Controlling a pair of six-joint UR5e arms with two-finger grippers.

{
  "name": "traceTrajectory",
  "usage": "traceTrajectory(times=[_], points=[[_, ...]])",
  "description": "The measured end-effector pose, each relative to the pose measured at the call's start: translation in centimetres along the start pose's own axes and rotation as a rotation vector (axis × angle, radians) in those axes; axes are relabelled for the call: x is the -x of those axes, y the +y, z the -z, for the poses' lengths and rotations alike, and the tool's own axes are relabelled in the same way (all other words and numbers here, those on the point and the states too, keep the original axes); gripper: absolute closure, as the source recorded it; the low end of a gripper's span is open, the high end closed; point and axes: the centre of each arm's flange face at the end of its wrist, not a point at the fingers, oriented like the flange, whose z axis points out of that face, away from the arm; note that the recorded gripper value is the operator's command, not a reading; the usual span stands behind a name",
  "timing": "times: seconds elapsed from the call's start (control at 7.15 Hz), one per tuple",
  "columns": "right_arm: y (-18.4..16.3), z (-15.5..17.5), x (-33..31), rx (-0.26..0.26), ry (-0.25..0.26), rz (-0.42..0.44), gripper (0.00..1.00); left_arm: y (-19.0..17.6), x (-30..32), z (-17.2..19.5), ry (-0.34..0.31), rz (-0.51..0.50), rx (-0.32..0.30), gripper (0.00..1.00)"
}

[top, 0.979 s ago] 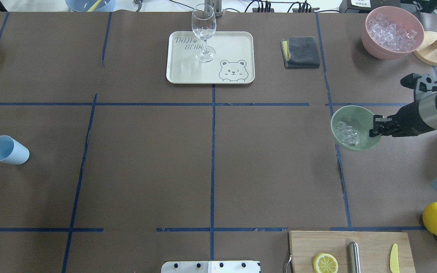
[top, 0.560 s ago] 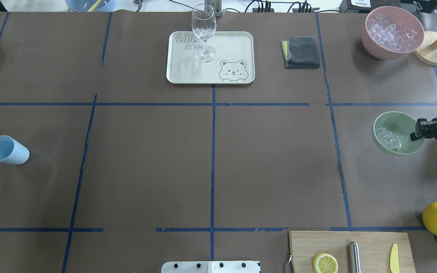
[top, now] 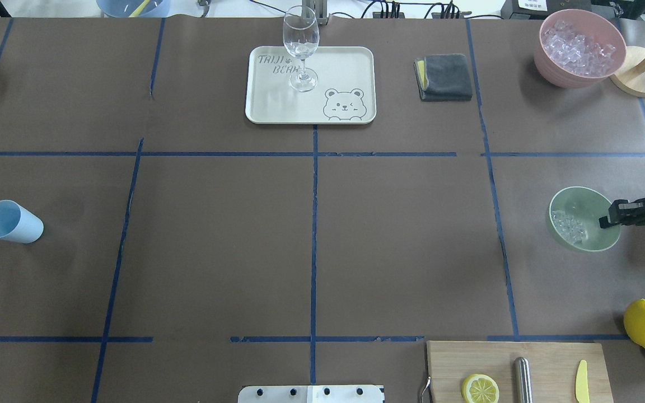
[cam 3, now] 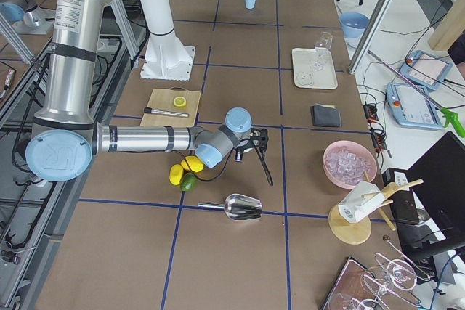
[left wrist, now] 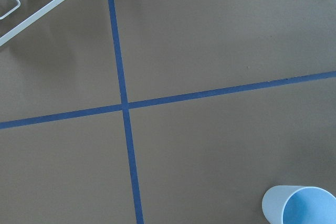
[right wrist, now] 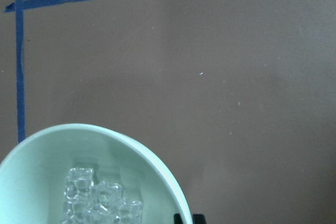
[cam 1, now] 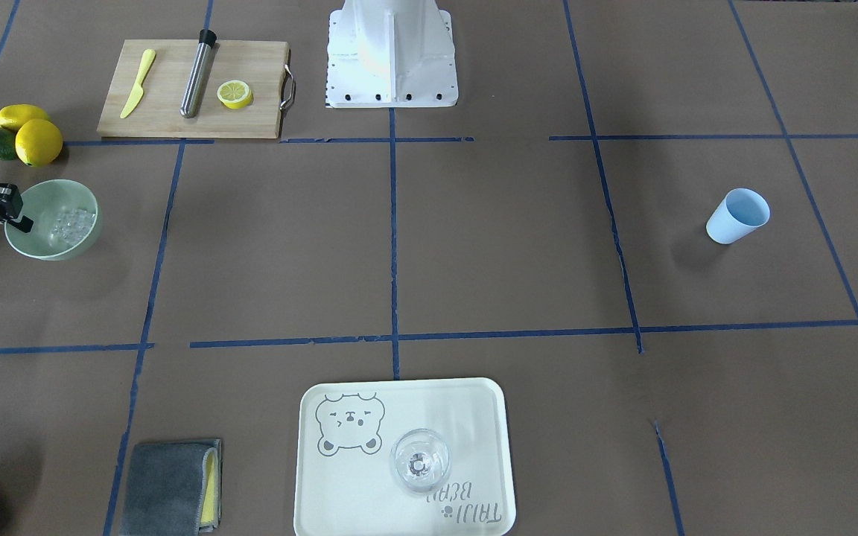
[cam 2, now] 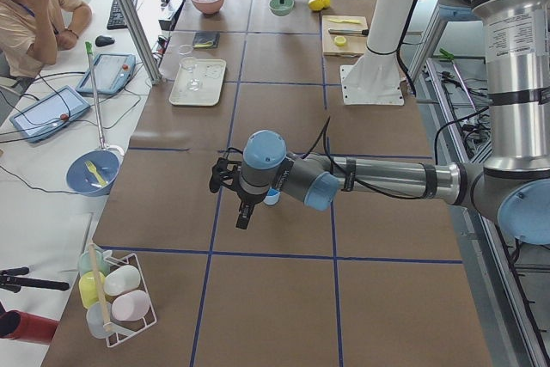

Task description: Pour ice into bowl

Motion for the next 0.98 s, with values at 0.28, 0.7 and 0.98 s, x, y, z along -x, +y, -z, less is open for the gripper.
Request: traceTrajectory(times=[0.28, 0.7, 0.98], points=[[0.9, -1.4, 0.9, 0.02, -0.018, 0.041, 1.0, 0.0, 0.0, 0.4, -0.002, 0.001, -0.008, 0.0], [1.4, -2.7, 1.0, 0.03, -0.004, 0.055, 0.8, -0.1, 0.1, 0.7, -0.003, 0.001, -0.015, 0.0], [1.4, -2.8, 1.0, 0.029, -0.001, 0.056, 0.0, -0.1, 0.1, 0.8, -0.003, 0.0, -0.017, 0.0]])
